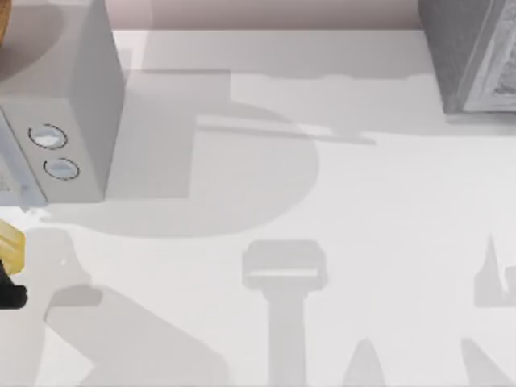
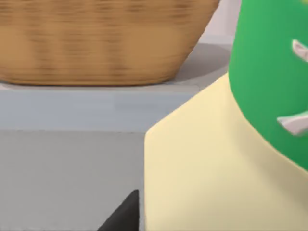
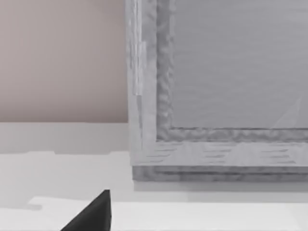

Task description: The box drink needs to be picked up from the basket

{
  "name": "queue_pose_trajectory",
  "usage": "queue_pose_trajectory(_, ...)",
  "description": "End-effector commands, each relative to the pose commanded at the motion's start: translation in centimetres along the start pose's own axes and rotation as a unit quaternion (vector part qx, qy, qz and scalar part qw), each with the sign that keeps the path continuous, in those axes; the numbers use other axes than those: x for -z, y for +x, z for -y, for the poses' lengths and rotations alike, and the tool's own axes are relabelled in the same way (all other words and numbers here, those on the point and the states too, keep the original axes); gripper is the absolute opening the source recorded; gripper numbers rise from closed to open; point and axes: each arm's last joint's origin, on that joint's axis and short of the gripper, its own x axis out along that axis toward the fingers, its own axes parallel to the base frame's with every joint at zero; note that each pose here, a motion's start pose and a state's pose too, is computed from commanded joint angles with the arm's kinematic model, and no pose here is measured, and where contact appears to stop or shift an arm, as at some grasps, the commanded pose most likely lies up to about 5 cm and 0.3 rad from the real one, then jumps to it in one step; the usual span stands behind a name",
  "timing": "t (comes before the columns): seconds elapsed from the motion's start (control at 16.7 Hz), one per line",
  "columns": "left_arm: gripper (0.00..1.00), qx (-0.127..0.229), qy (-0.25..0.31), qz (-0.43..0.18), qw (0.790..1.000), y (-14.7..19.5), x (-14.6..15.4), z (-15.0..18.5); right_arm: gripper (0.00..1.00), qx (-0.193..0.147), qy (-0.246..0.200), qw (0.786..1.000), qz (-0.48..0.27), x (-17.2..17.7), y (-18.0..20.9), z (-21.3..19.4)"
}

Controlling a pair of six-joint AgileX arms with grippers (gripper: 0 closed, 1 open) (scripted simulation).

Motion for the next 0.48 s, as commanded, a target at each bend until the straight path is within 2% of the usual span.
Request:
queue_pose_trajectory(0.24, 0.00, -0.011, -0.002, -0.019, 1.000, 0.1, -0.1, -0.2, 1.00, 0.000, 0.000, 1.000, 0.000, 0.0, 0.0, 0.0)
queue_pose_trajectory(0.48, 0.00, -0.051, -0.008, -0.063, 0.997, 0.6, -1.6, -1.0, 1.00, 0.000, 0.000, 1.000, 0.000, 0.0, 0.0, 0.0)
